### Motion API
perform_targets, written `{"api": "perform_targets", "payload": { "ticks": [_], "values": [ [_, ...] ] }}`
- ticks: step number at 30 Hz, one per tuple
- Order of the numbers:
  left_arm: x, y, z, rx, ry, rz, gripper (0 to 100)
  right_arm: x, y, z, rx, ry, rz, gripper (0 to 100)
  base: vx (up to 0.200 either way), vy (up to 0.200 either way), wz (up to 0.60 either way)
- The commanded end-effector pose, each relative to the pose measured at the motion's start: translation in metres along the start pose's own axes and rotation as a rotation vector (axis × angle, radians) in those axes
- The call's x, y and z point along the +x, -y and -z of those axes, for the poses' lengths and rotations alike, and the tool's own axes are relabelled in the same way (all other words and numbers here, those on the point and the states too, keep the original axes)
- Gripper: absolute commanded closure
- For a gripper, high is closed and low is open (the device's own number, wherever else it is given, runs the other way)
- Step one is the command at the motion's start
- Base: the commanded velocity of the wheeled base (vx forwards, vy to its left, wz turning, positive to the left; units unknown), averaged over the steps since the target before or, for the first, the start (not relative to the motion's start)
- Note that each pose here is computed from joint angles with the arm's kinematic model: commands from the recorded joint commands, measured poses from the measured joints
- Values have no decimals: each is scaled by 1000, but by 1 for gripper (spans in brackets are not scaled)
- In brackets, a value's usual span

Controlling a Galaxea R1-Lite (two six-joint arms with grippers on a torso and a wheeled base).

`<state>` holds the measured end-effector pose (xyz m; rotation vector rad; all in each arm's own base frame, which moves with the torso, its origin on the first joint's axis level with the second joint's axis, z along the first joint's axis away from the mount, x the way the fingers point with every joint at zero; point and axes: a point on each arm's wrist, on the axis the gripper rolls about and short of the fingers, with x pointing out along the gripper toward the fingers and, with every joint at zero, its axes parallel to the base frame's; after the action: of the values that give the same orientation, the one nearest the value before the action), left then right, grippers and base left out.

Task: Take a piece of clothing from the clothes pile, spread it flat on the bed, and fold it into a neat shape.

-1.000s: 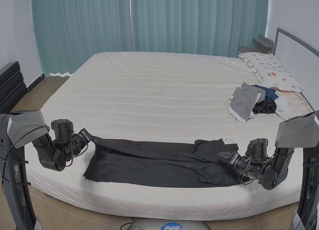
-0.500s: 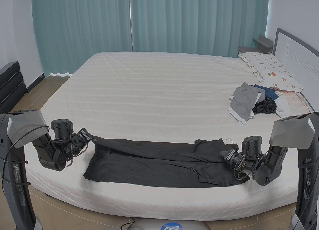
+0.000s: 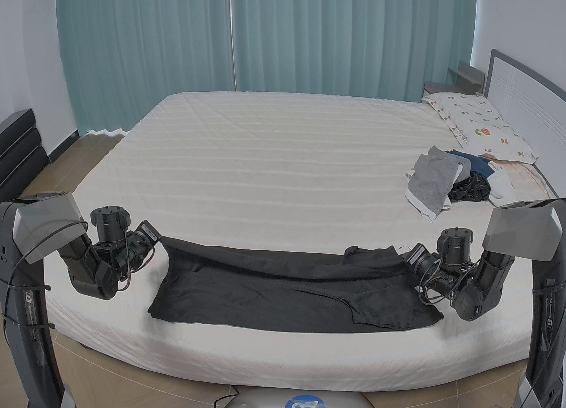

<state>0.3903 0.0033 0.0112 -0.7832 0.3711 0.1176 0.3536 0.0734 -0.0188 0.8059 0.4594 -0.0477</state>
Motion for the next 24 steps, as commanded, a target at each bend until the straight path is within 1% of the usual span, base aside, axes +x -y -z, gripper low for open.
{"api": "perform_targets", "payload": {
  "ticks": [1, 2, 3, 5, 8, 12, 16, 17, 19, 22, 23, 24],
  "values": [
    [9, 15, -15, -106, 112, 30, 100, 6, -12, -21, 73, 144, -88, 100, 0, 0, 0],
    [12, 17, -18, -138, 145, 37, 100, 8, -14, -23, 80, 165, -113, 100, 0, 0, 0],
    [12, 17, -18, -138, 145, 37, 100, 8, -14, -23, 80, 165, -113, 100, 0, 0, 0],
    [22, 6, -10, -144, 155, 26, 100, 10, -12, -20, 85, 189, -135, 100, 0, 0, 0],
    [24, 2, -7, -136, 163, 32, 100, 8, -12, -23, 85, 222, -167, 100, 0, 0, 0],
    [19, -3, 1, -96, 121, 9, 100, 3, -4, -15, 76, 181, -141, 100, 0, 0, 0],
    [13, -10, 12, 10, 58, -6, 100, 0, 0, -8, 59, 152, -121, 100, 0, 0, 0],
    [12, -10, 12, 16, 54, -6, 100, -1, 0, -7, 57, 150, -118, 100, 0, 0, 0],
    [10, -9, 18, 47, 17, 6, 100, -3, 1, -2, 50, 131, -110, 100, 0, 0, 0],
    [11, -8, 25, 62, -13, 16, 100, -4, 2, -1, 49, 126, -106, 100, 0, 0, 0],
    [12, -9, 30, 91, -42, 20, 100, -5, 3, 0, 49, 121, -103, 100, 0, 0, 0],
    [12, -10, 31, 95, -44, 20, 100, -5, 3, 0, 49, 121, -103, 100, 0, 0, 0]
  ]
}}
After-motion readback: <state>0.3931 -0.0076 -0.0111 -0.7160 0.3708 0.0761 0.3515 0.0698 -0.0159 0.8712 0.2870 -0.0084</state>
